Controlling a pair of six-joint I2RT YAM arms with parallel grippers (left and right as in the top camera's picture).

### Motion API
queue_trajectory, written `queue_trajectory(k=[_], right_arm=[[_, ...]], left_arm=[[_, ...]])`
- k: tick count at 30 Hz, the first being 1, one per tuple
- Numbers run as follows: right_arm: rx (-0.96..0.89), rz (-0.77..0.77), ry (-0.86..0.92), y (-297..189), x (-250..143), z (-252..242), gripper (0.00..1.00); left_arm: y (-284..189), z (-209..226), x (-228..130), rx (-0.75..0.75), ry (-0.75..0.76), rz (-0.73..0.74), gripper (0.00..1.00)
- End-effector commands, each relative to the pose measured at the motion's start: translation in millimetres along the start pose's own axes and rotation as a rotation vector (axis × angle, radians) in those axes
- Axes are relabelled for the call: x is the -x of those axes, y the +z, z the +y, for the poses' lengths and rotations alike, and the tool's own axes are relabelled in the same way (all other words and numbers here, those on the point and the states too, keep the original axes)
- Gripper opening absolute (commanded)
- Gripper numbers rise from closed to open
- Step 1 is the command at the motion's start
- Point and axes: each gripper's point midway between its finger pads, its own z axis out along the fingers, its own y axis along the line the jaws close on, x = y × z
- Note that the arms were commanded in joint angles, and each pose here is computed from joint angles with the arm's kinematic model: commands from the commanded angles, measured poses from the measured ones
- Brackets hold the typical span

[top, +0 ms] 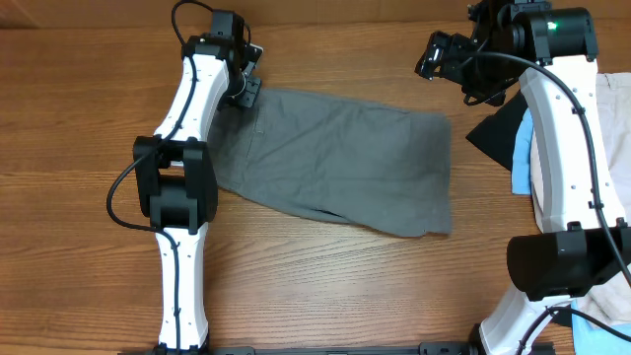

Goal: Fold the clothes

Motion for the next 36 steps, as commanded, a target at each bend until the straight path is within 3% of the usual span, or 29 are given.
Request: queue_trajectory(k=[1, 7, 19, 31, 36], right_arm=[[0.009, -0.010, -0.007, -4, 2, 1, 1.00], [0.009, -0.010, -0.007, -4, 2, 1, 1.00], [0.009, -0.010, -0.007, -4, 2, 1, 1.00], [0.033, -0.073, -0.023, -5, 17, 7, 1.00], [-0.078, -0.043, -0.010, -5, 8, -15, 1.00]], left_arm=[[-12, -3, 5, -0.015, -0.006, -0.020, 0.04], [-27, -3, 4, -0.016, -0.054, -0.020, 0.04], [-120, -13, 3, -0.078, -0.167, -0.077, 0.04], [-125, -36, -27, -0.186, -0.173, 0.049, 0.04], [-126, -33, -30, -0.185, -0.181, 0.058, 0.04]])
